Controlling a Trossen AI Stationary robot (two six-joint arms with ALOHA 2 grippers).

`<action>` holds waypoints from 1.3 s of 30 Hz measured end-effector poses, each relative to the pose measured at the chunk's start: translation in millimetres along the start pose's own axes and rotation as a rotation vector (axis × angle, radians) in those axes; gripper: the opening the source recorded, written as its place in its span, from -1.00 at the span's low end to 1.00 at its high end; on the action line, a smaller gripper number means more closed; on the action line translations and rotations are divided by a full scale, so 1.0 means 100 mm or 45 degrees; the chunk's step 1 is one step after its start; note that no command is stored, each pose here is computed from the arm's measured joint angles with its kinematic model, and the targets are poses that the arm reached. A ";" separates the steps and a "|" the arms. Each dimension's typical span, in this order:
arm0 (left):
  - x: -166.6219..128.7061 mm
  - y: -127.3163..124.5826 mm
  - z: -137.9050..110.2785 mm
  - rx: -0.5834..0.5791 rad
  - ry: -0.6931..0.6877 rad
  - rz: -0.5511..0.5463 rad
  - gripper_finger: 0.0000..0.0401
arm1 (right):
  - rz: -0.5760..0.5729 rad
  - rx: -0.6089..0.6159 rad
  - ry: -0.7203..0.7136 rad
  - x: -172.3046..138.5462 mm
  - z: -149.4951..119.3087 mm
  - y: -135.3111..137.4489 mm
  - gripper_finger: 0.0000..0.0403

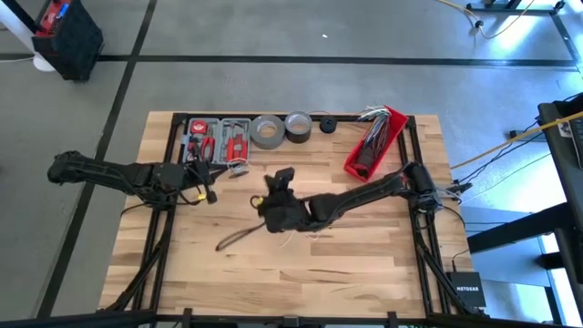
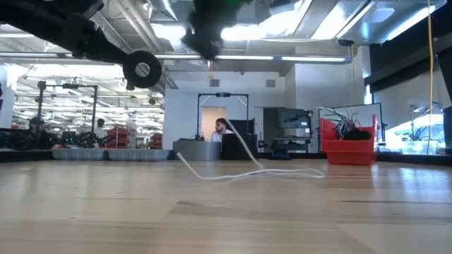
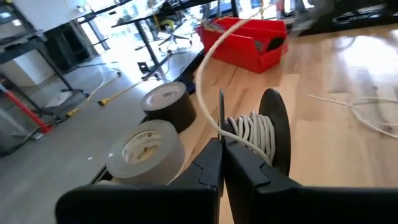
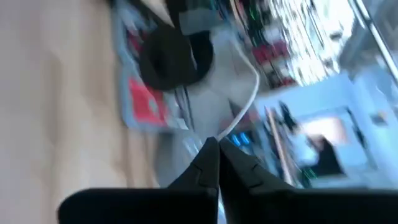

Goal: Coil cords
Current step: Uncoil the white wire from the black spool

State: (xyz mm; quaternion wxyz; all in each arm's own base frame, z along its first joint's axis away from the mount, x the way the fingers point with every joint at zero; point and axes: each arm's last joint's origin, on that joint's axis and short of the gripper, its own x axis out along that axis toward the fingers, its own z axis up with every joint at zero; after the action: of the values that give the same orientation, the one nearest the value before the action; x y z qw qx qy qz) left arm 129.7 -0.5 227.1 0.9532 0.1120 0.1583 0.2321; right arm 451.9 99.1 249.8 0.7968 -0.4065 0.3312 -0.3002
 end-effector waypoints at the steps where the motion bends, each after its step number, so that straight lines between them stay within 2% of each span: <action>1: 0.00 0.00 0.00 0.001 0.003 0.015 -0.98 | 0.021 0.022 -0.061 -0.06 0.06 -0.01 -0.99; 5: 0.00 0.02 -0.02 0.004 0.032 0.105 -0.98 | 0.194 0.042 -0.344 -0.29 0.25 0.03 -0.99; 9: 0.00 0.03 -0.02 -0.010 0.035 0.143 -0.98 | 0.558 -0.039 -0.655 -0.46 0.34 0.15 -0.99; 12: 0.00 0.03 -0.02 -0.027 0.028 0.139 -0.98 | 0.792 -0.031 -0.771 -0.50 0.34 0.21 -0.99; 14: 0.00 0.03 -0.02 -0.027 0.031 0.143 -0.98 | 0.841 -0.002 -0.748 -0.49 0.32 0.22 -0.99; 17: 0.00 0.03 -0.02 -0.030 0.032 0.151 -0.98 | 0.814 0.007 -0.630 -0.44 0.26 0.23 -0.99; 21: 0.00 0.03 -0.02 -0.031 0.031 0.151 -0.98 | 0.803 0.014 -0.431 -0.30 0.13 0.22 -0.99; 26: 0.00 0.03 -0.02 -0.037 0.029 0.150 -0.98 | 0.828 0.099 -0.139 -0.04 -0.09 0.15 -0.99; 29: 0.00 0.03 -0.02 -0.036 0.029 0.150 -0.98 | 0.701 0.096 0.082 0.09 -0.26 0.10 -0.99; 32: 0.00 0.03 -0.02 -0.030 0.033 0.149 -0.98 | 0.439 0.041 0.262 0.17 -0.40 0.03 -0.99; 35: 0.00 0.03 -0.02 -0.027 0.034 0.148 -0.98 | 0.141 0.001 0.331 0.19 -0.45 -0.05 -0.99; 39: 0.00 0.03 -0.02 -0.019 0.035 0.146 -0.98 | -0.204 -0.020 0.315 0.15 -0.36 -0.12 -0.99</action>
State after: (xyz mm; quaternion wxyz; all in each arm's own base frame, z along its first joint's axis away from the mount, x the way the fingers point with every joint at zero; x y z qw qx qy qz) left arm 127.6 2.5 225.7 0.9369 0.1107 0.1629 0.2889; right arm 430.0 66.0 239.4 0.7202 -0.3978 0.3957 -0.4080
